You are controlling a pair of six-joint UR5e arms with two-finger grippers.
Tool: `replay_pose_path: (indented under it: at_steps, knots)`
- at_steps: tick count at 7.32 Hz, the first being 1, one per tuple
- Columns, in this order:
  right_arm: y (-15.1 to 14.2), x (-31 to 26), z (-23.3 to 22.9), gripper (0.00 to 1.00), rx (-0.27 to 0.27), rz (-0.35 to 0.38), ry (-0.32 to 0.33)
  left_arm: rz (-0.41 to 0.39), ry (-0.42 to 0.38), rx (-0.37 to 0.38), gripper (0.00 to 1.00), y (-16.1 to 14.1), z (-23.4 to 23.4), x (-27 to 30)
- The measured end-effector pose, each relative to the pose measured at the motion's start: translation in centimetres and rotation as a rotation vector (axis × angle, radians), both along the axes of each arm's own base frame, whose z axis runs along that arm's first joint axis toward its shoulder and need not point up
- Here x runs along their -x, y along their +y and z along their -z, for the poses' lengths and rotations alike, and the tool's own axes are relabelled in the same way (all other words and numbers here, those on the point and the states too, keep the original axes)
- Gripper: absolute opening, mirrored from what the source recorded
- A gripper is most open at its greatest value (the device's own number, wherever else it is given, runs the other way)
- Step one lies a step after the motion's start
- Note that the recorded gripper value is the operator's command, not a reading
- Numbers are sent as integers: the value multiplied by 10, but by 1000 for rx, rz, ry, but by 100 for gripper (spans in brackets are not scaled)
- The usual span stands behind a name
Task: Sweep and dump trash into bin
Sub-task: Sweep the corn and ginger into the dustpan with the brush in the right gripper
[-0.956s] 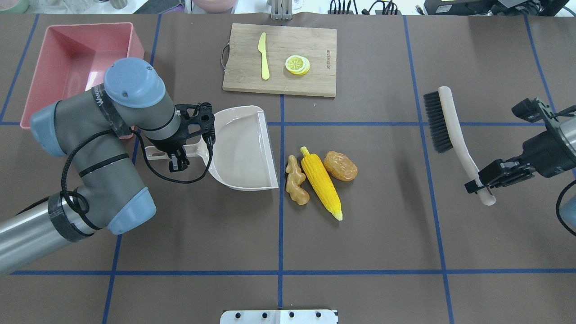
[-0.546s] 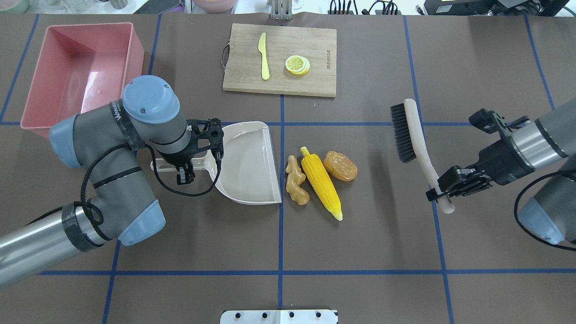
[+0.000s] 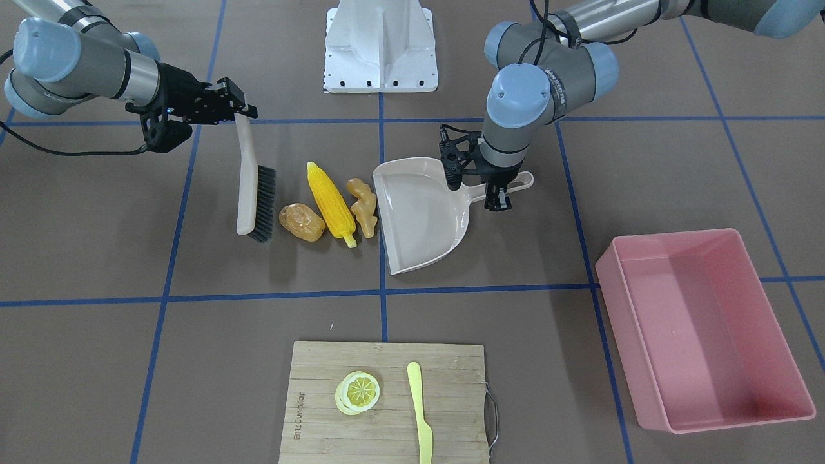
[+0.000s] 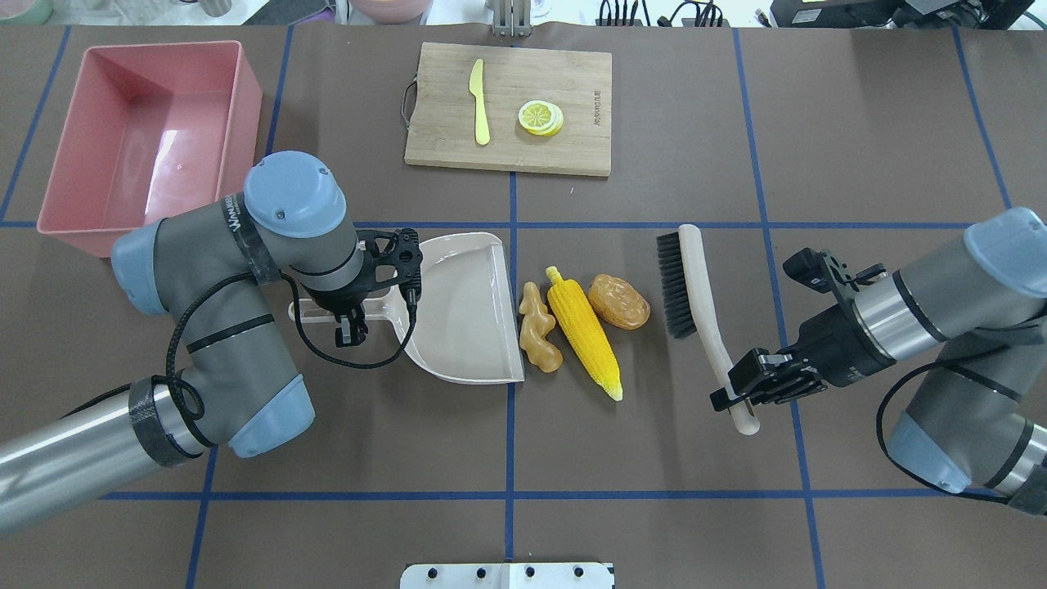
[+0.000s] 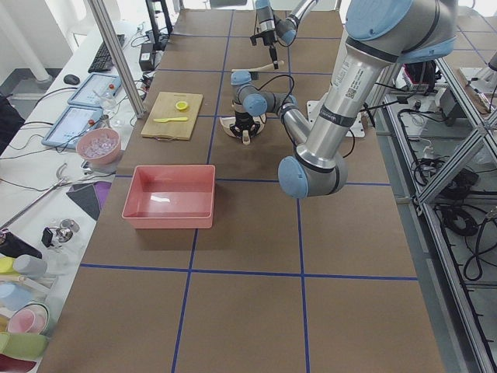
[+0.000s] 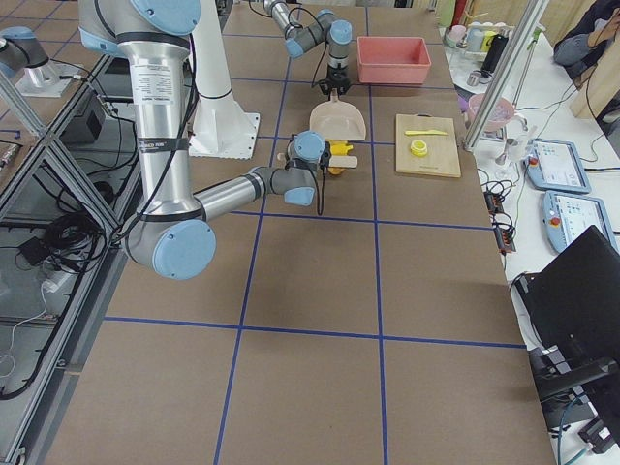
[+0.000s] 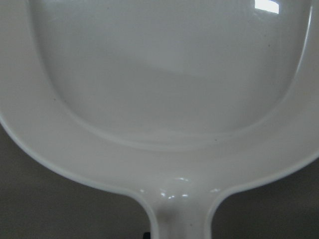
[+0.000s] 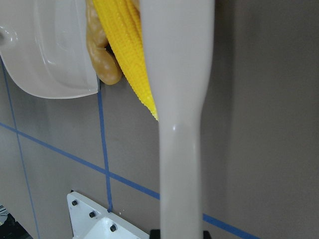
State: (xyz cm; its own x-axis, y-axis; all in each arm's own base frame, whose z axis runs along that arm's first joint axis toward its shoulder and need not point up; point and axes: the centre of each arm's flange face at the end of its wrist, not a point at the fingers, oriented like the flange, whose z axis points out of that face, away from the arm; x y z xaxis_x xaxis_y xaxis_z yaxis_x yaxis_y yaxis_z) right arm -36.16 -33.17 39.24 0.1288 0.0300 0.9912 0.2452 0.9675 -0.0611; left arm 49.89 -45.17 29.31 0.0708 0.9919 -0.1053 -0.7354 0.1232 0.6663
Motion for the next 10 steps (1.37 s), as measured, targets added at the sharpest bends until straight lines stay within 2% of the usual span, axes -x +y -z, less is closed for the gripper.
replay_pose_path:
  at_steps: [2,5,10]
  knots:
    - [13,18,-12,0,1,-2,2,19,-6,-27,0,0,5,5]
    - [18,28,-30,0,-3,-8,-6,38,-30,-44,0,1,5,9]
    - [38,56,-22,0,11,-21,-12,33,-53,-34,0,2,1,5]
